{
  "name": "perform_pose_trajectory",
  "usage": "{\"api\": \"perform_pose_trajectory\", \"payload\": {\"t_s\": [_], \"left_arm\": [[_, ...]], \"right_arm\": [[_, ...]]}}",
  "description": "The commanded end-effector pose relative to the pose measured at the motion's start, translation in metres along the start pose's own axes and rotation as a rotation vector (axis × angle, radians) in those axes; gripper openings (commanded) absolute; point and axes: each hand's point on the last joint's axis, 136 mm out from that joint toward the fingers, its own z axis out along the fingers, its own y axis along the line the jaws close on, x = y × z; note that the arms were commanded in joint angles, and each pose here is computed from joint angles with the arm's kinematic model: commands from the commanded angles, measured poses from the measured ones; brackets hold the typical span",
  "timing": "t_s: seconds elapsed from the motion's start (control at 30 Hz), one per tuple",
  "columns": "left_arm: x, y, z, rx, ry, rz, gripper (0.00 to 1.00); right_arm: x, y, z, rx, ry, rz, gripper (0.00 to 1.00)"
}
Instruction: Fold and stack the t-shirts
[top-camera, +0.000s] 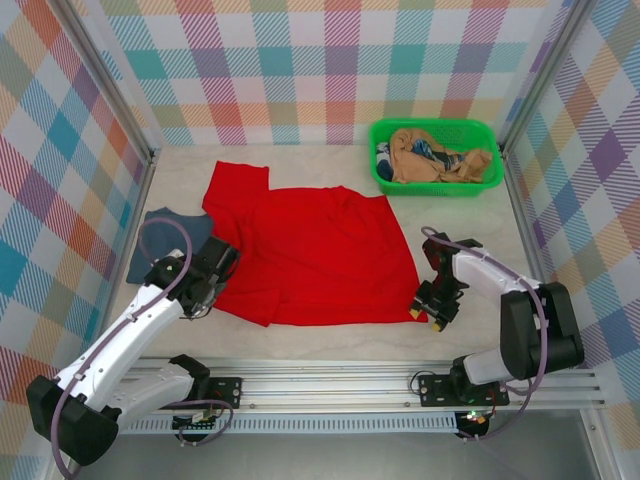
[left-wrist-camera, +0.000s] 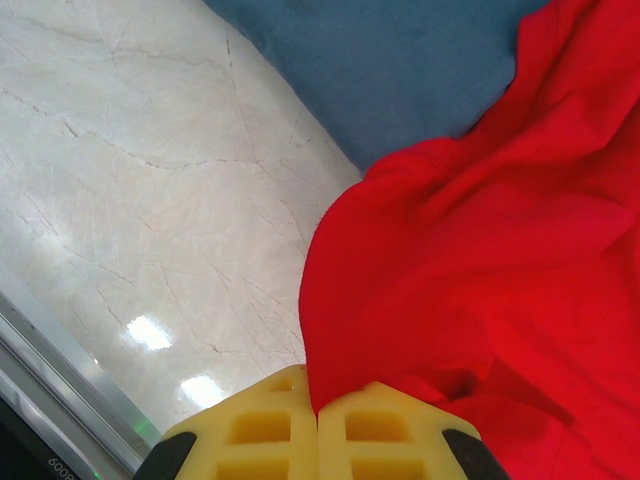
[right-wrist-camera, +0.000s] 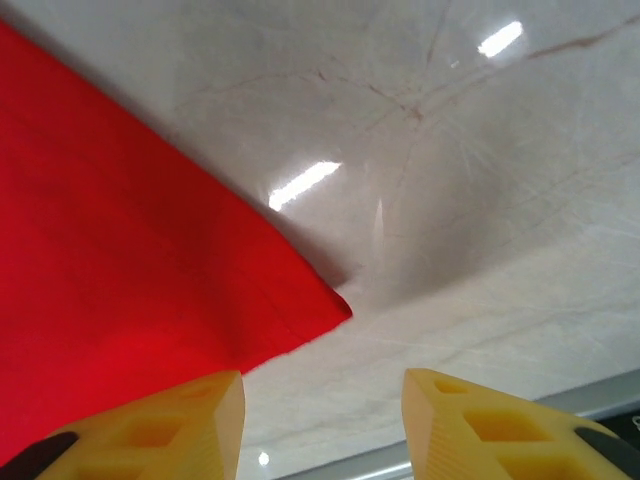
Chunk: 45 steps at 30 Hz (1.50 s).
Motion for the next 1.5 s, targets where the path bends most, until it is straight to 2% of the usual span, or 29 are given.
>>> {"api": "perform_pose_trajectory", "payload": {"t_s": [0.0, 0.07, 0.17, 0.23, 0.33, 0.4, 0.47, 0.6, 0.63, 0.77, 0.9, 1.07, 1.23, 1.33, 1.47], "left_arm": [[0.0, 0.004, -0.002, -0.009, 0.007, 0.025, 0.0], [0.001, 0.002, -0.001, -0.003, 0.01, 0.026, 0.0], [-0.001, 0.0, -0.003, 0.006, 0.008, 0.025, 0.0], [-0.002, -0.002, -0.004, 0.015, 0.008, 0.025, 0.0], [-0.003, -0.004, -0.006, 0.023, 0.01, 0.025, 0.0], [-0.002, -0.005, -0.005, 0.026, 0.011, 0.024, 0.0], [-0.002, -0.006, -0.005, 0.032, 0.01, 0.021, 0.0], [-0.006, -0.018, -0.009, 0.085, 0.002, 0.019, 0.0], [-0.009, -0.025, -0.012, 0.113, -0.003, 0.036, 0.0], [-0.041, -0.056, -0.041, 0.208, -0.087, 0.064, 0.0], [-0.105, -0.109, -0.104, 0.357, -0.251, 0.079, 0.0], [-0.183, -0.16, -0.197, 0.6, -0.463, -0.009, 0.0], [-0.242, -0.166, -0.288, 0.804, -0.645, -0.137, 0.0], [-0.264, -0.149, -0.345, 0.926, -0.761, -0.182, 0.0], [-0.278, -0.119, -0.402, 1.051, -0.889, -0.222, 0.0]], "right_arm": [[-0.014, 0.014, 0.008, -0.035, -0.027, 0.021, 0.41], [-0.021, 0.018, 0.009, -0.02, -0.038, 0.013, 0.35], [-0.024, 0.016, 0.015, 0.003, -0.036, 0.014, 0.34], [-0.021, 0.013, 0.017, 0.015, -0.024, 0.024, 0.35], [-0.016, 0.005, 0.015, 0.027, -0.025, 0.031, 0.43], [-0.014, 0.002, 0.013, 0.027, -0.031, 0.03, 0.42], [-0.013, 0.001, 0.016, 0.021, -0.027, 0.029, 0.33], [-0.03, 0.021, 0.014, -0.061, -0.105, 0.006, 0.0], [-0.037, 0.03, 0.002, -0.094, -0.149, -0.013, 0.0], [-0.062, 0.078, -0.092, -0.287, -0.401, -0.155, 0.0], [-0.074, 0.107, -0.215, -0.406, -0.661, -0.262, 0.0], [-0.069, 0.13, -0.362, -0.593, -0.963, -0.344, 0.0], [-0.042, 0.123, -0.481, -0.761, -1.217, -0.378, 0.0], [-0.015, 0.106, -0.532, -0.833, -1.351, -0.406, 0.0], [0.018, 0.068, -0.577, -0.875, -1.526, -0.402, 0.0]]}}
